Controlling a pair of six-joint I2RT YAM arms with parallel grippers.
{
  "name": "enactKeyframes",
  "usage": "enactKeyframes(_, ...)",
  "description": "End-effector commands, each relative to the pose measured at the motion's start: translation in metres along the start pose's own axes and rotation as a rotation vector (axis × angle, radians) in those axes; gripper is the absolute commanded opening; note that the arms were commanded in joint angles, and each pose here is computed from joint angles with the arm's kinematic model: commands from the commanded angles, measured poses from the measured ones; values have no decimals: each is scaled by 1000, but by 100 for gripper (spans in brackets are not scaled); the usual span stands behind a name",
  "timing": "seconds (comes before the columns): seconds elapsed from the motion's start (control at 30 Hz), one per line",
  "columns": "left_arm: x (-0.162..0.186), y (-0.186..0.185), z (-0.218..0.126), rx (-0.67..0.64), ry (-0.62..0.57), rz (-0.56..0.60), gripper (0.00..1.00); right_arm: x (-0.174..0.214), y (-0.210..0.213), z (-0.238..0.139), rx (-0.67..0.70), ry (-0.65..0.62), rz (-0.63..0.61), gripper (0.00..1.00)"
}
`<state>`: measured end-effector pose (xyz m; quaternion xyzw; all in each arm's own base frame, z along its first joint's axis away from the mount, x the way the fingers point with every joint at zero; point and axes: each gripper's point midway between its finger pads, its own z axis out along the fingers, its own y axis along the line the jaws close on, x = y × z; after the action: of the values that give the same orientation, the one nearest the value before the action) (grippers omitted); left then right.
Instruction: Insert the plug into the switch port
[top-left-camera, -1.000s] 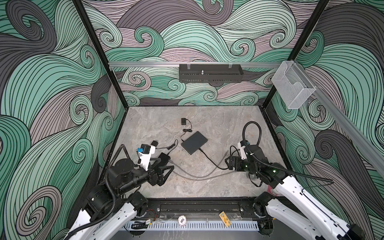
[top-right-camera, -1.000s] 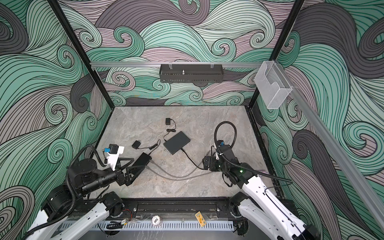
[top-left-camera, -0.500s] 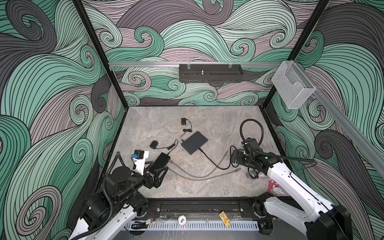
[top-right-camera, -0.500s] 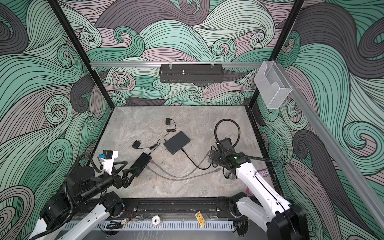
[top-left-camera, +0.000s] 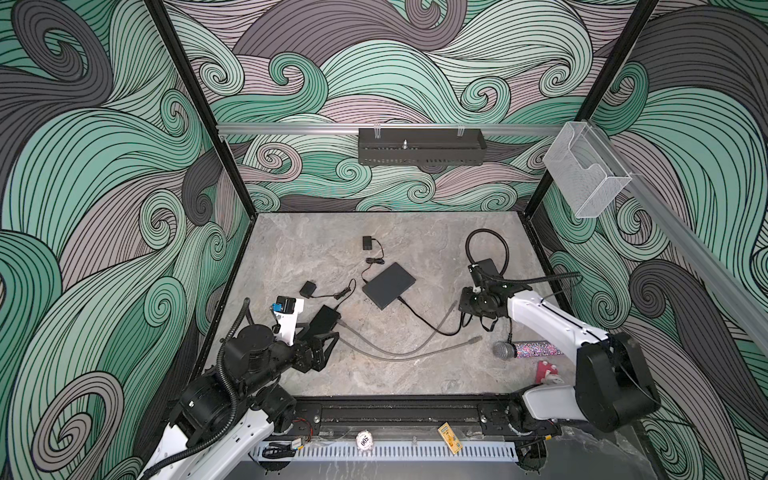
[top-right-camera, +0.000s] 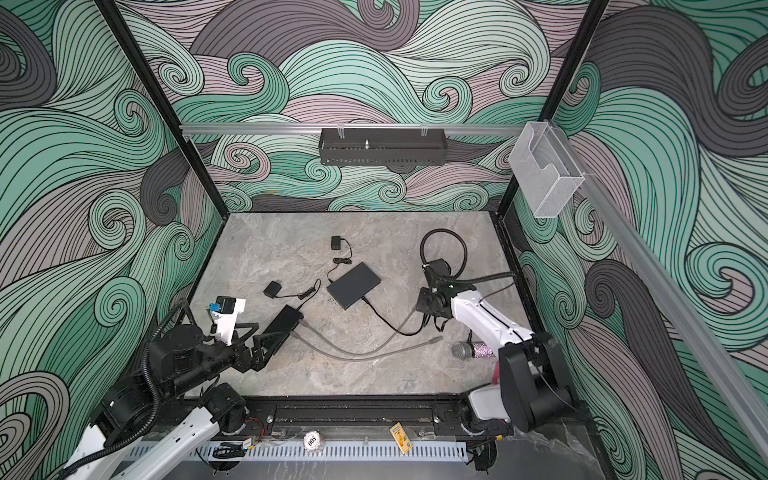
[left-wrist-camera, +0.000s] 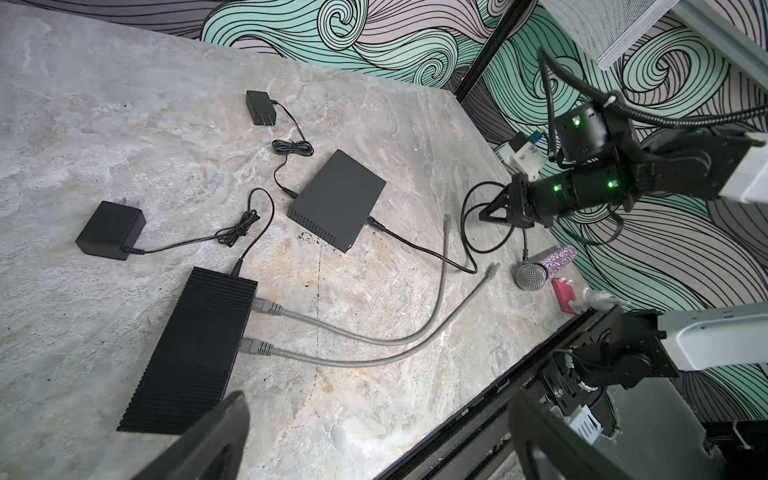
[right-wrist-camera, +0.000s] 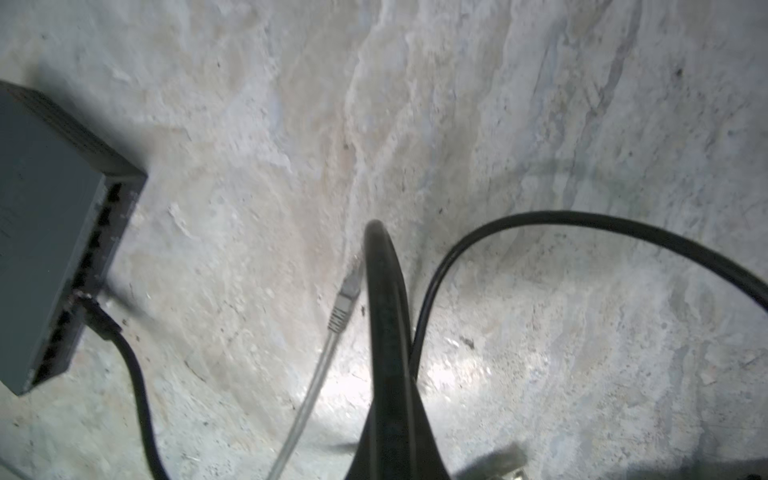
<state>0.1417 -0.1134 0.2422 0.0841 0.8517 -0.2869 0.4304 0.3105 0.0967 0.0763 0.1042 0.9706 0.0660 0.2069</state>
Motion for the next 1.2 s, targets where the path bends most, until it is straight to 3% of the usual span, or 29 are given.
enactKeyframes(0.0, 2, 6, -5, -28, -9, -21, 99, -37, 8, -14, 14, -89, -43, 0)
enactKeyframes(0.2, -1, 6, -11, -18, -48, -24, 99, -85, 31, -28, -6, -192, -138, 0)
enactKeyframes(0.73, 10, -4, 11, 19, 76, -15, 99, -180, 130, -26, -228, -334, -326, 0)
enactKeyframes(0.83, 13, -5, 15, 23, 105, -16, 99, -191, 131, -9, -194, -332, -335, 0)
enactKeyframes(1.0, 14, -4, 16, 14, 115, -19, 99, -188, 96, 27, -117, -275, -280, 0)
enactKeyframes(1.07, 13, -3, 15, 12, 105, -20, 99, -187, 84, 32, -124, -289, -263, 32)
enactKeyframes(1.17, 12, -6, 14, 31, 98, -12, 99, -186, 74, 15, -178, -290, -234, 44)
